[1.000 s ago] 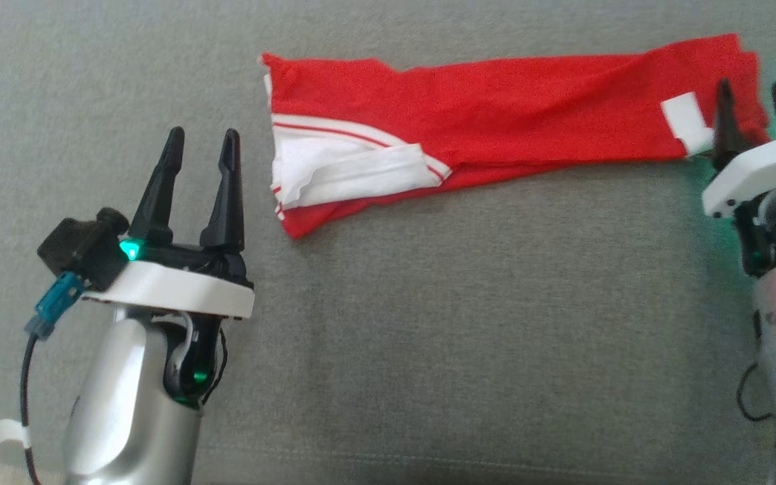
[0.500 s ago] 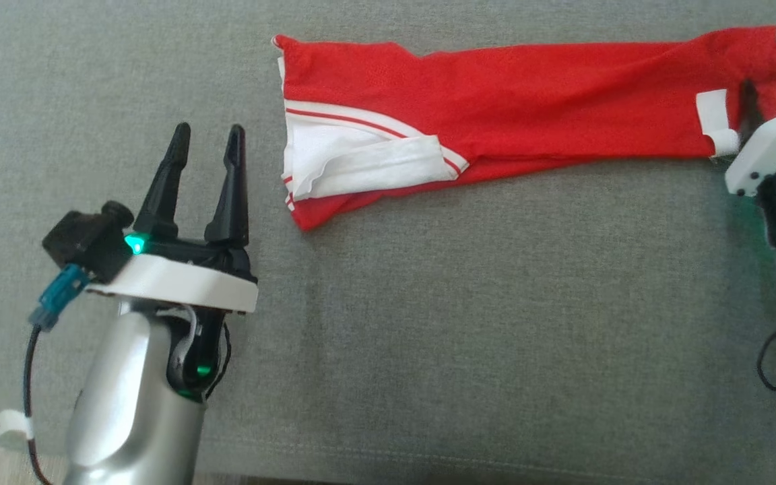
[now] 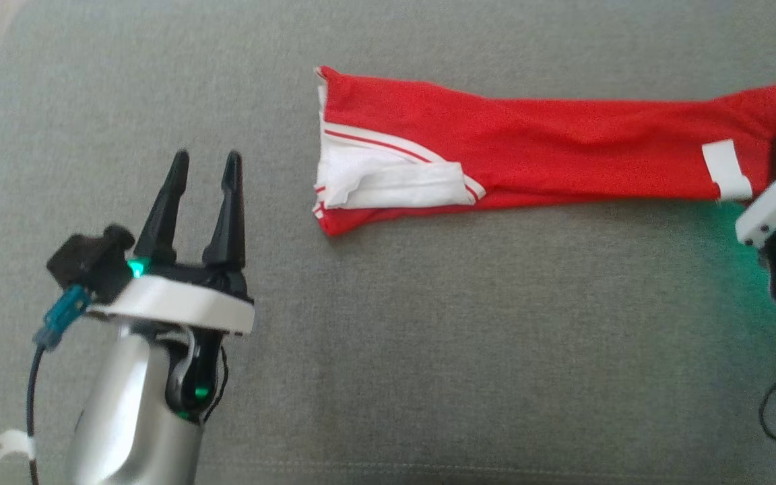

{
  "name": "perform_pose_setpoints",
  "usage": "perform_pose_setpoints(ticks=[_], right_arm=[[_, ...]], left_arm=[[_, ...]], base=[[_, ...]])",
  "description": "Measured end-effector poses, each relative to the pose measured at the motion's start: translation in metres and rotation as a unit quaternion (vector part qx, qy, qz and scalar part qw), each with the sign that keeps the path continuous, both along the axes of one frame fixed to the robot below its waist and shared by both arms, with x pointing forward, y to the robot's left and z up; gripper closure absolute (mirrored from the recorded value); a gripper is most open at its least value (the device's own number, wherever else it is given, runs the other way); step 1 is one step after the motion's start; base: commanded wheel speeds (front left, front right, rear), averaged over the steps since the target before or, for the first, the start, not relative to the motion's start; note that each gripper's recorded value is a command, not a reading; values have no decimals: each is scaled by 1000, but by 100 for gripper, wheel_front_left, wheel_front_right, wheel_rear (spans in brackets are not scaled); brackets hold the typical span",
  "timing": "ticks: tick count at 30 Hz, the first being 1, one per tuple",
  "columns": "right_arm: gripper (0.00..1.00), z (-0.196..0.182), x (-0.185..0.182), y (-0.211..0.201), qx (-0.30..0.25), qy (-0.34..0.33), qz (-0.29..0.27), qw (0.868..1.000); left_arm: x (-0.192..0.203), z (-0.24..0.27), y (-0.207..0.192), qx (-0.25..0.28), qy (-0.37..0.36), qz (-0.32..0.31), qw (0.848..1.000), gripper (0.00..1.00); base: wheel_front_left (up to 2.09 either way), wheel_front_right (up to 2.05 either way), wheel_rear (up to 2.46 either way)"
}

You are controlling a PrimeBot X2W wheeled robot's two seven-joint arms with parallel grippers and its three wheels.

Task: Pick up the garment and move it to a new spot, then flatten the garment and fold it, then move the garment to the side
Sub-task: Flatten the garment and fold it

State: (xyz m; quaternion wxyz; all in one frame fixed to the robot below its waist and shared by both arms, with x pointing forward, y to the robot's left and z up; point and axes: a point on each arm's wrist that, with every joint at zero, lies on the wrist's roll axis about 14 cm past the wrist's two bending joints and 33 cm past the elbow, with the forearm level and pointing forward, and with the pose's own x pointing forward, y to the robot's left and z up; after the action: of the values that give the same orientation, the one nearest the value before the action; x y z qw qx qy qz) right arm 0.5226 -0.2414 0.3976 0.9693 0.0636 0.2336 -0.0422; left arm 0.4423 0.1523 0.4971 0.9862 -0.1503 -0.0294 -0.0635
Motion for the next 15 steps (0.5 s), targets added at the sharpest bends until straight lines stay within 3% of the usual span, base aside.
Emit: perform_pose_setpoints(ticks=[8, 15], right_arm=[[100, 26, -25, -9, 11, -43, -20, 999], [100, 61, -11, 43, 52, -92, 21, 994]], left_arm=[[-15, 8, -9, -5, -7, -10, 1000, 0], [-24, 14, -14, -4, -14, -18, 1000, 0]], base=[[0, 0, 0], [0, 0, 0]])
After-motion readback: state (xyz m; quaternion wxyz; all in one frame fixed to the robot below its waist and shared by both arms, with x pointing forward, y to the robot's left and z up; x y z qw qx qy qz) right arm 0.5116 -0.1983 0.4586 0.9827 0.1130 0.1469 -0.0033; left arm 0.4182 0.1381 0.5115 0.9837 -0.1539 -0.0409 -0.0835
